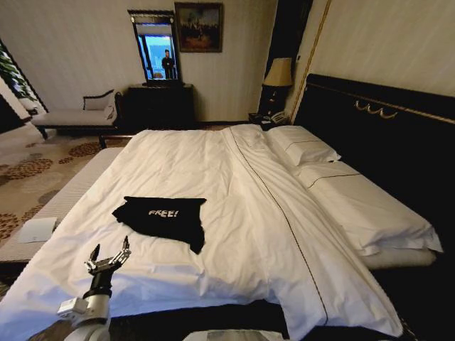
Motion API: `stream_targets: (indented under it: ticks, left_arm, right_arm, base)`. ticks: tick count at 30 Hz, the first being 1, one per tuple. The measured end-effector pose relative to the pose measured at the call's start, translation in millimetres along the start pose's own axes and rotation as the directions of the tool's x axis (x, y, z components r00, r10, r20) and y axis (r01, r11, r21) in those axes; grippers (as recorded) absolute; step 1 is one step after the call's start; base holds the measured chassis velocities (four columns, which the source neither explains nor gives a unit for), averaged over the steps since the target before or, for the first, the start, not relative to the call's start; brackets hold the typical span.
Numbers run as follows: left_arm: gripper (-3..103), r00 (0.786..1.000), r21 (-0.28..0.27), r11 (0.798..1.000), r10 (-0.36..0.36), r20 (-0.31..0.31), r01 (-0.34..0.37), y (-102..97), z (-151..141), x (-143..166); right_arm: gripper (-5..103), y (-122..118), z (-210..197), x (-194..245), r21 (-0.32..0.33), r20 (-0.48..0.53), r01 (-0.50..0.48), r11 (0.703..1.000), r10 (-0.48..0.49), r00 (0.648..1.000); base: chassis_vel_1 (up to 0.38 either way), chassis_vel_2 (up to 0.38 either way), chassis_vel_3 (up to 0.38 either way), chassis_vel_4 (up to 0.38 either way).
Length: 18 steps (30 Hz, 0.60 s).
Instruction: Fold the clothes on the bed.
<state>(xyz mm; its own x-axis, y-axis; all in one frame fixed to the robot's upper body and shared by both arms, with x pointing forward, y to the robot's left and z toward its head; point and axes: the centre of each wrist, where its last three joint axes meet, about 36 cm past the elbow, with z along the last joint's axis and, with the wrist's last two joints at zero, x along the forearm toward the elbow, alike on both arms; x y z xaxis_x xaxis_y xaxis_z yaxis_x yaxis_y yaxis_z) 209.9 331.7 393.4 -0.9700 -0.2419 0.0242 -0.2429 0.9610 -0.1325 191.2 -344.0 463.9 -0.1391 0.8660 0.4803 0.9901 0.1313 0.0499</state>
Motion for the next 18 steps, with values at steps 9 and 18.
stream_targets:
  ticks: [9,18]
  left_arm:
    - [100,0.999,0.031,0.999,0.037,0.002,-0.037,-19.6,-26.6,18.8]
    - [100,0.992,0.068,0.989,0.128,0.004,-0.128,-44.8,-37.8,22.4]
  right_arm:
    - [100,33.2,21.6,27.2,-0.013,0.036,0.72,0.693,-0.72,0.693]
    - [100,42.1,37.8,36.4,0.157,0.071,0.976,0.15,-0.987,0.141]
  base:
    - [0.0,0.0,0.0,0.0]
    - [0.0,0.0,0.0,0.0]
